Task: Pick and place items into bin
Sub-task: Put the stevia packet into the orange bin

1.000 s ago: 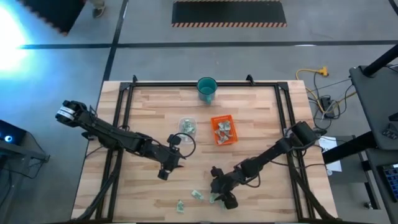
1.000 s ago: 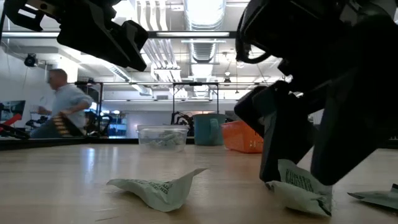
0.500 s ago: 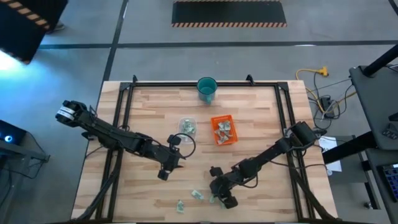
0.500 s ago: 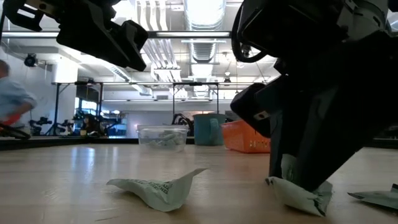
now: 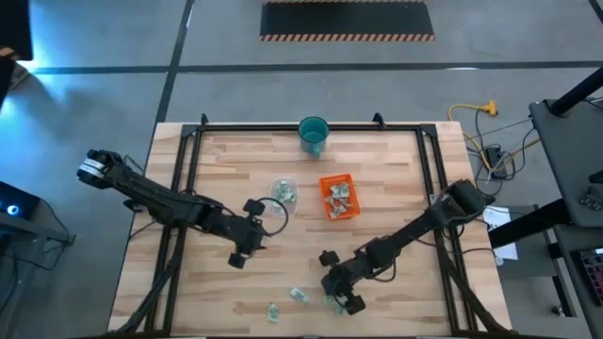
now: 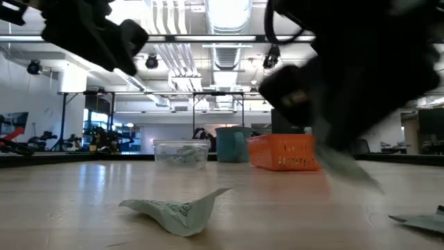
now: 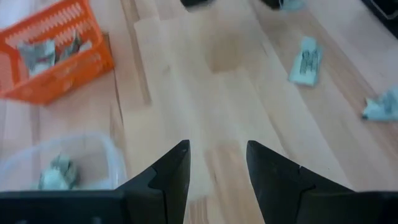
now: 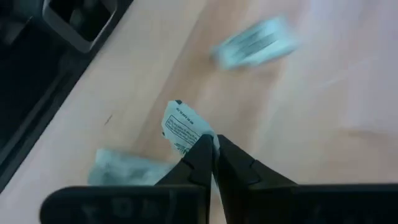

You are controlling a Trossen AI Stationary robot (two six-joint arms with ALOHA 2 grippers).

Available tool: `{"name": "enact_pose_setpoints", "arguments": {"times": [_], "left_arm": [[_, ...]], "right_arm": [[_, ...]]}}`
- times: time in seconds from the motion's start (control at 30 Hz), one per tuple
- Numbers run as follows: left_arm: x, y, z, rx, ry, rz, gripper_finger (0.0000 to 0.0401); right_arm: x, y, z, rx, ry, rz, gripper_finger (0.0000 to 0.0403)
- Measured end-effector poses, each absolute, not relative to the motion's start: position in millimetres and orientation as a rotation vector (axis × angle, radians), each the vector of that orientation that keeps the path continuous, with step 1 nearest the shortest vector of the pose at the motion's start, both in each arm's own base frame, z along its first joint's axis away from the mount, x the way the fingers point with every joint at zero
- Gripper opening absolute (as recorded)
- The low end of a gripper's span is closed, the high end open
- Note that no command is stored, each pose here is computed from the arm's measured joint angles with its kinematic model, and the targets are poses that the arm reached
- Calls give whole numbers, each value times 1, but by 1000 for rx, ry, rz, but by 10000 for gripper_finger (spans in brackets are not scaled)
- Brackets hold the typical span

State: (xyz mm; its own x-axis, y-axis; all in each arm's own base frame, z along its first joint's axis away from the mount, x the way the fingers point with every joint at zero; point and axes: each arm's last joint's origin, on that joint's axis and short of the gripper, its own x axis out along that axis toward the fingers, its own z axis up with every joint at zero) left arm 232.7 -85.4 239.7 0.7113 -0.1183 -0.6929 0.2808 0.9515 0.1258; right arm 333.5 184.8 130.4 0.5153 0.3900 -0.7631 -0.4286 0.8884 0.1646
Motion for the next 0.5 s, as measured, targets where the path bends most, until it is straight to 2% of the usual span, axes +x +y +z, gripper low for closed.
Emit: {"name": "enact_pose_setpoints", "arguments": {"times": [0.27, 0.5], "left_arm": [[203, -74, 259, 276, 667, -230, 141], [177, -64, 271, 355, 553, -254, 141]], "right_arm": [[334, 154, 185, -102, 780, 329, 9], [317, 114, 231, -290, 742, 24, 9]]}}
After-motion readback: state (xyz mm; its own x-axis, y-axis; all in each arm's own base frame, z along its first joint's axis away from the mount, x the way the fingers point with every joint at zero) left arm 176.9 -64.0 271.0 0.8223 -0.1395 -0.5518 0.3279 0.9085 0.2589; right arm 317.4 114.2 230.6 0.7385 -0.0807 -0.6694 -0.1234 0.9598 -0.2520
